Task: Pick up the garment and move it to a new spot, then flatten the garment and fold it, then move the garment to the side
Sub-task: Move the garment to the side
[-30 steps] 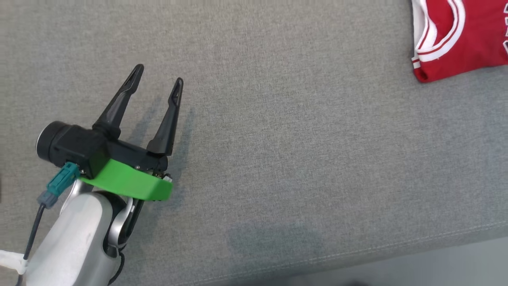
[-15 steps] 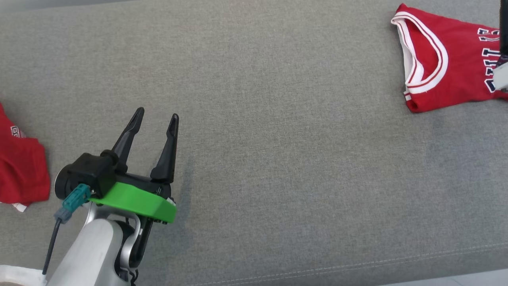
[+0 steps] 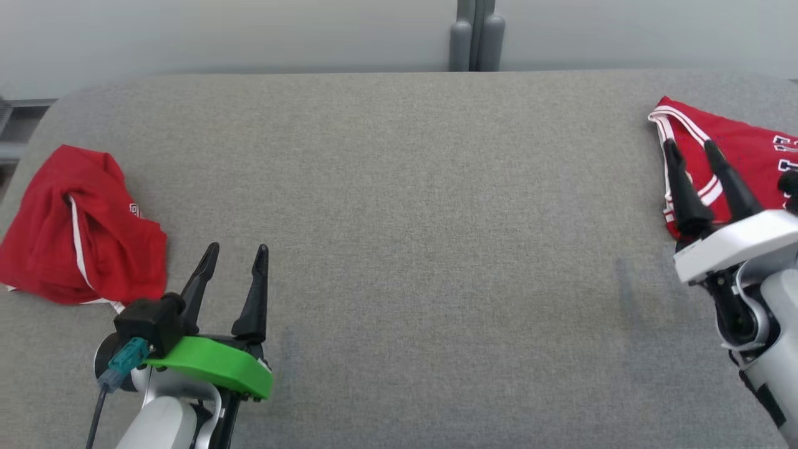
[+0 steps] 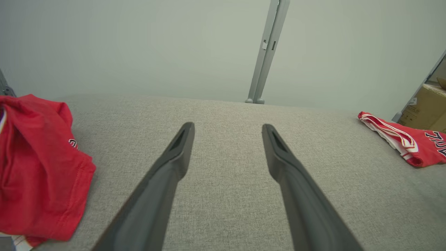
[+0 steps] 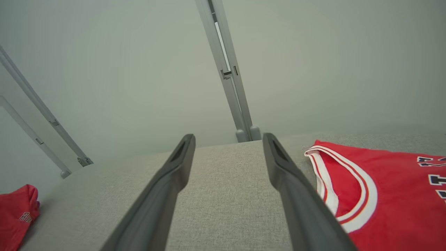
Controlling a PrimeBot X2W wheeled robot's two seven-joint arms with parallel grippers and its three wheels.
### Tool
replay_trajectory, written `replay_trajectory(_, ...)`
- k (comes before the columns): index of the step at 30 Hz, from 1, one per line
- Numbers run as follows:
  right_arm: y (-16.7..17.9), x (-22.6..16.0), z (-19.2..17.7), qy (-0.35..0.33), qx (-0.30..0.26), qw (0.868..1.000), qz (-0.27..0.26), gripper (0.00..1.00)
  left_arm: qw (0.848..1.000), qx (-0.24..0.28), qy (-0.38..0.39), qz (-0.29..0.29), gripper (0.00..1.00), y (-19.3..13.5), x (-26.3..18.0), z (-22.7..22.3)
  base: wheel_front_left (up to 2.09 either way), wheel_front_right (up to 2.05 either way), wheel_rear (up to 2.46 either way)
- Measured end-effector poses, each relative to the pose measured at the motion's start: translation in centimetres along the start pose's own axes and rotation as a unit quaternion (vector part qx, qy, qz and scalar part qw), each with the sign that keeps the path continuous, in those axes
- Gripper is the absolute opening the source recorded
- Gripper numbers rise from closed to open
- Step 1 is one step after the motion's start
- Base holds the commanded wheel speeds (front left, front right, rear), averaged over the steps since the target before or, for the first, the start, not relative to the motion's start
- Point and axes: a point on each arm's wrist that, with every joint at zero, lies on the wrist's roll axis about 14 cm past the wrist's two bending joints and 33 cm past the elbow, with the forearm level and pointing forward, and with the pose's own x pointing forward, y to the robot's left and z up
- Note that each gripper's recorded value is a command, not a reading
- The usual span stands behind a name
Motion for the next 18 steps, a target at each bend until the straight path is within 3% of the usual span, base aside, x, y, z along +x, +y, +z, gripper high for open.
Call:
replay_trajectory(10, 6.7, -2.2, 0.0, -0.014, -0.016, 0.997, 0.075, 1.0, 0.998, 0.002, -0.043, 0.056, 1.0, 2.8, -3.8, 2.8, 0.0, 0.0, 0.0)
replay_trajectory(18, 9.0, -3.4, 0.0, -0.024, -0.042, 0.995, 0.09, 1.0, 0.994, 0.004, -0.054, 0.092, 1.0, 4.7, -6.0, 3.4, 0.0, 0.0, 0.0)
